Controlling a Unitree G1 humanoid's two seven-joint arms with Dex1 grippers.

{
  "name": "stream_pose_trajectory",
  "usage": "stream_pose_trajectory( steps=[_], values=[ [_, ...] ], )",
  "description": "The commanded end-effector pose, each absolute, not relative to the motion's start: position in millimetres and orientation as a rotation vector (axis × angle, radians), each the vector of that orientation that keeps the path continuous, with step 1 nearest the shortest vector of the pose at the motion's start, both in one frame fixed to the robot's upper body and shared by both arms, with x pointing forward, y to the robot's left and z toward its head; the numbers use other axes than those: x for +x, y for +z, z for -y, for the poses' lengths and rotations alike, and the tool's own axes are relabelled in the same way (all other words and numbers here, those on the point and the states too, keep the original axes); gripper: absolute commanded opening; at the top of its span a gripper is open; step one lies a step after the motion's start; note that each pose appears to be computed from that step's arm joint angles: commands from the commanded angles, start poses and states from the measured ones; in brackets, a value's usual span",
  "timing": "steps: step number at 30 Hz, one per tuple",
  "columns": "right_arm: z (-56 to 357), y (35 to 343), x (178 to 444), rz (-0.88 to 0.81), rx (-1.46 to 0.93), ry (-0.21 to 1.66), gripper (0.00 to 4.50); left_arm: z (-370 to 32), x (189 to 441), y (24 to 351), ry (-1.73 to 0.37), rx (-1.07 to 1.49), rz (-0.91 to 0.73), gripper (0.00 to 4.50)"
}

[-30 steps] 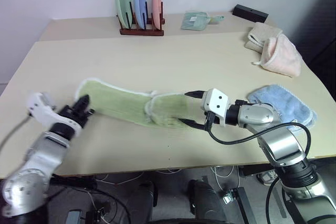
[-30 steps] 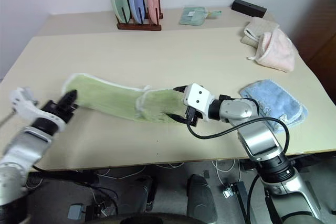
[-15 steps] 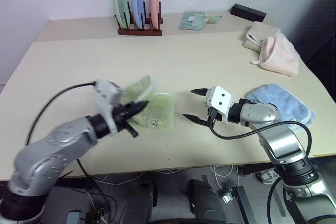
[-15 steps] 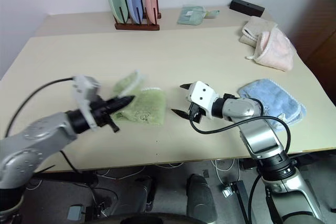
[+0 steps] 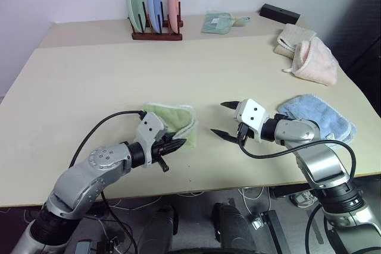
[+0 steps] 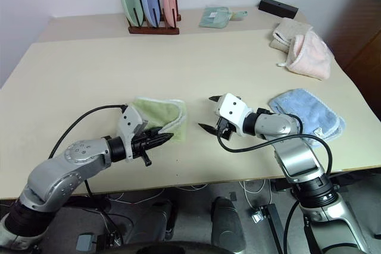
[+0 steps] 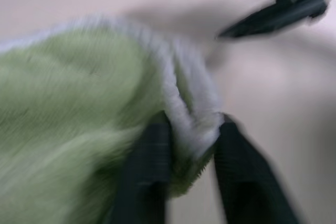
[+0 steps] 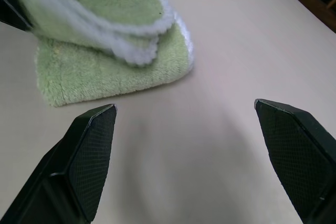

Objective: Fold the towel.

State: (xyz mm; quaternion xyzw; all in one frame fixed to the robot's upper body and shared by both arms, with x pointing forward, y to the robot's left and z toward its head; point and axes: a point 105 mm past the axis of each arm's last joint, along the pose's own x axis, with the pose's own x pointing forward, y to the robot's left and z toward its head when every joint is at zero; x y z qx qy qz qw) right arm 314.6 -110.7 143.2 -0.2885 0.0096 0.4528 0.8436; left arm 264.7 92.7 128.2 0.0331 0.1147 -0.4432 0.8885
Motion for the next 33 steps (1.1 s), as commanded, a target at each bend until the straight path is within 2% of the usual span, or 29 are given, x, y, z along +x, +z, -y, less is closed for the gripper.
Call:
stream_pose_trajectory(
  steps=[1,3,4,6,8,10,13,17,20,23,25,28,30,33],
  values=[
    [112.8,154.7,314.7,0.026,-0.631,0.932,4.33,-99.8,264.1,150.6,-0.899,0.039,-0.163,2.89],
    [112.9,154.7,314.7,0.026,-0.631,0.932,4.33,-100.4,263.9,151.6,-0.897,0.035,-0.163,3.89],
    [112.9,157.3,315.4,0.027,-0.603,0.927,4.07,-110.5,260.8,163.6,-0.883,-0.027,-0.140,4.33],
    [108.0,163.8,314.5,0.042,-0.537,0.939,3.44,-133.7,251.1,190.0,-0.866,-0.119,-0.059,4.24],
    [100.6,169.9,312.8,0.059,-0.485,0.959,2.47,-153.5,254.0,197.3,-0.782,-0.124,-0.034,3.63],
    [92.3,177.1,311.5,0.078,-0.420,0.976,1.46,-163.9,260.6,195.0,-0.712,-0.085,-0.045,2.65],
    [63.5,190.5,311.8,0.110,-0.252,1.004,0.01,-186.6,283.1,183.9,-0.547,0.018,-0.072,1.11],
    [33.3,175.7,317.3,0.042,-0.189,1.016,0.01,-176.6,298.9,171.7,-0.544,-0.016,-0.071,1.11],
    [17.6,146.6,319.4,-0.040,-0.233,1.037,0.01,-160.5,306.5,141.7,-0.579,0.012,-0.136,1.11],
    [15.6,128.3,321.5,-0.092,-0.261,1.034,0.01,-152.3,306.5,127.5,-0.609,0.021,-0.162,1.11],
    [20.2,100.7,323.4,-0.171,-0.296,1.013,0.01,-149.3,305.1,108.6,-0.620,0.052,-0.201,1.11],
    [28.5,77.5,324.9,-0.224,-0.362,0.984,0.01,-151.6,303.4,91.3,-0.616,0.093,-0.233,1.11],
    [34.5,73.0,326.2,-0.227,-0.375,0.960,0.01,-156.3,301.3,81.2,-0.607,0.136,-0.249,1.11],
    [37.4,80.5,325.3,-0.191,-0.364,0.955,0.01,-159.2,300.1,85.9,-0.591,0.095,-0.215,1.11]
  ],
)
